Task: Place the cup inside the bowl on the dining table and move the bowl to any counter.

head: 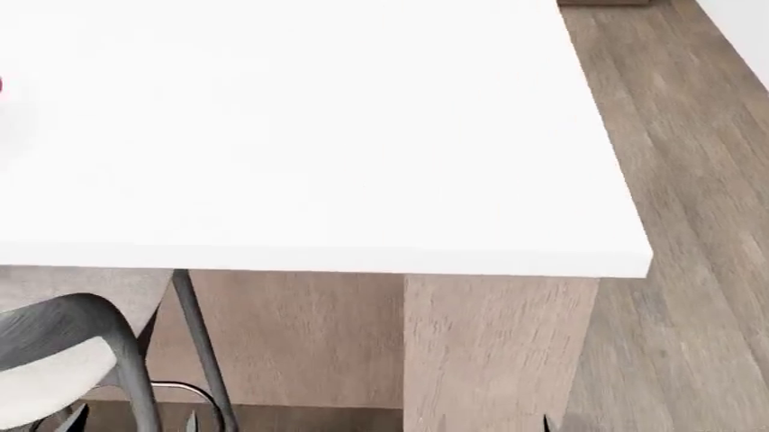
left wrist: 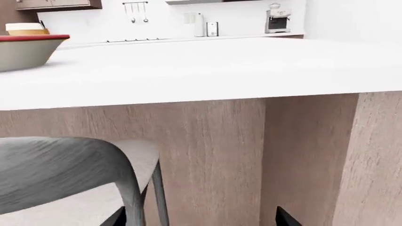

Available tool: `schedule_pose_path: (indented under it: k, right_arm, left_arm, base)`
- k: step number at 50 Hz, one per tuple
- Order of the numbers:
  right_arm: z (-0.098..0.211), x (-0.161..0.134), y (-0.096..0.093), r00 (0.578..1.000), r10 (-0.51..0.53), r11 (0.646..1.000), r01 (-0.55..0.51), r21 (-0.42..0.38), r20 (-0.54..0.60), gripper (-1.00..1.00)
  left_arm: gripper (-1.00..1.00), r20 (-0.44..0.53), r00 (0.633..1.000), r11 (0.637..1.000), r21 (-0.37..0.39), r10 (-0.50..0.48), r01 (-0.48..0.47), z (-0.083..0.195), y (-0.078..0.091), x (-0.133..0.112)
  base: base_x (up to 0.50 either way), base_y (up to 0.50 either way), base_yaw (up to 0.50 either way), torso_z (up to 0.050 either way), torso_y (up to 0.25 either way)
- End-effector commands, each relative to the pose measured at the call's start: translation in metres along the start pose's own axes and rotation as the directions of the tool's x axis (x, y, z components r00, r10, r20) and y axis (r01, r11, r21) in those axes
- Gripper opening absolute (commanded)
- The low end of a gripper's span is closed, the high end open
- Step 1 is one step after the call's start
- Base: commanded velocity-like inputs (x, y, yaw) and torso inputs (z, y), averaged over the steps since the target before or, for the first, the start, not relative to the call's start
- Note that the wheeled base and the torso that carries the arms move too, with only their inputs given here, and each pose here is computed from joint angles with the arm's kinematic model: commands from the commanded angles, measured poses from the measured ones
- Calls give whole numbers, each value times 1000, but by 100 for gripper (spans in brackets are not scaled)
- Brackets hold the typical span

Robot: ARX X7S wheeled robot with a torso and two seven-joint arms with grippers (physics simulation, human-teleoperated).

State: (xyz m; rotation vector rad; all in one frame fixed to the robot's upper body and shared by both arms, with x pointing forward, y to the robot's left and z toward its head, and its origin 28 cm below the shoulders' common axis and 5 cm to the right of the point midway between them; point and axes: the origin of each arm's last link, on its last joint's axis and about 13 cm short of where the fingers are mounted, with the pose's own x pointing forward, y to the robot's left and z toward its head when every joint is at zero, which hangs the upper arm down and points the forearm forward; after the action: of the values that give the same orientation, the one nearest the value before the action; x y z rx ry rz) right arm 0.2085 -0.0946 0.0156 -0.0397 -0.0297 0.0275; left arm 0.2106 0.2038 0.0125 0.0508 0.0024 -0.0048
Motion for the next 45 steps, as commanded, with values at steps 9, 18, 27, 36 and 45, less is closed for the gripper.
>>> schedule_pose_path:
  k: [9,18,27,36,45]
  right_arm:
    - [0,0,0,1000,7,1000,-7,-7,2,100]
    - [0,0,1,1000,2,1000,-2,-9,0,100]
    - [0,0,0,1000,-10,1000,10,-10,-3,100]
    - [0,0,0,1000,-5,1000,5,-16,-6,100]
    - [0,0,0,1000,-4,1000,4,-19,-8,100]
  left_arm:
    - [100,-3,1000,1000,-4,-2,2,0,-1,1]
    - [100,2,1000,1000,-6,-1,1,0,-1,0]
    - [100,5,1000,1000,-8,-2,2,0,-1,0]
    - [100,1,1000,1000,-7,-3,3,1,-3,1]
    - [100,0,1000,1000,-8,-3,3,0,-3,1]
  base:
    - [-133,500,0,0,0]
    - [-132,500,0,0,0]
    - [-122,500,0,0,0]
    - [-39,500,0,0,0]
    - [0,500,0,0,0]
